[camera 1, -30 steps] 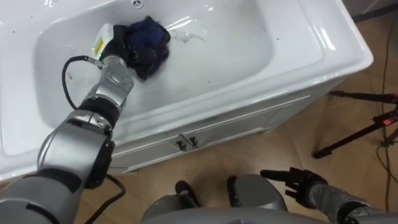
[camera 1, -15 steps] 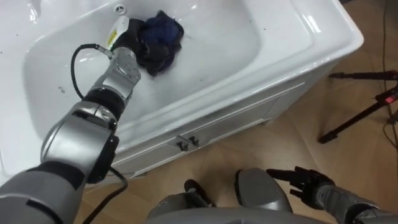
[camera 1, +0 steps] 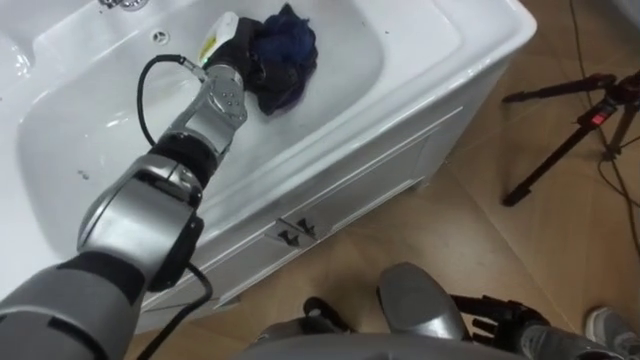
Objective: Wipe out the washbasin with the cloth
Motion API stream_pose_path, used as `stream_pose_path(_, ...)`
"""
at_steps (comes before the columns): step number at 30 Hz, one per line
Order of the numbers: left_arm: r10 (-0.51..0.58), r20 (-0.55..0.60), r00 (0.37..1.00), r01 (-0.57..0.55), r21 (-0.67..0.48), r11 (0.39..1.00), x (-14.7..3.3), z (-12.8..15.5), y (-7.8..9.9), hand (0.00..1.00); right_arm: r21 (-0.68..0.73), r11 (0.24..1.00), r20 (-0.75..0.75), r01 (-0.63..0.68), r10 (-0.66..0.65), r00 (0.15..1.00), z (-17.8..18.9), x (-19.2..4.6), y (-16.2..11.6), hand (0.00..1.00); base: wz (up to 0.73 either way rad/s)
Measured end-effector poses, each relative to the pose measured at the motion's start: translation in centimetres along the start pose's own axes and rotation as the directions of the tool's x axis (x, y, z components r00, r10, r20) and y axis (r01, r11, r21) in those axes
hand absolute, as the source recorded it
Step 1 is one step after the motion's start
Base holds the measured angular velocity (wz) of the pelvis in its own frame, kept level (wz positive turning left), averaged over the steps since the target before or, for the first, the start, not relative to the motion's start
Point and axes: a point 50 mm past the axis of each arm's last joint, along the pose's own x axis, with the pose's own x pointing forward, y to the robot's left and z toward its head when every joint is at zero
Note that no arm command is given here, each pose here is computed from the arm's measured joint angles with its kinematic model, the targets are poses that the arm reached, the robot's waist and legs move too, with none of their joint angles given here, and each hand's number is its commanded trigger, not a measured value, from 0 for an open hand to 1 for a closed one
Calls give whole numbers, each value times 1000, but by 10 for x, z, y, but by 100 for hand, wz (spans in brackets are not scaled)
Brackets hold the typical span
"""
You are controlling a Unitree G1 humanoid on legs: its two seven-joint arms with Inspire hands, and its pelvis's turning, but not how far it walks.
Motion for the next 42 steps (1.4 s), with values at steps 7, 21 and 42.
stream_pose_path(7, -10, 0, 1000, 10, 0, 1000, 0, 0, -1, 100, -3, 1000, -16, -13, 13, 1000, -1, 0, 0, 0, -3)
stream_pose_path(21, -15, 12, 1000, 15, 48, 999, 0, 1, -1, 100, -7, 1000, -35, 5, -5, 999, -1, 0, 0, 0, 0)
stream_pose_path(42, 84, -164, 983, 6, 487, 874, -19, -97, 33, 100, 91, 996, -78, 20, -13, 997, -24, -4, -13, 0, -11)
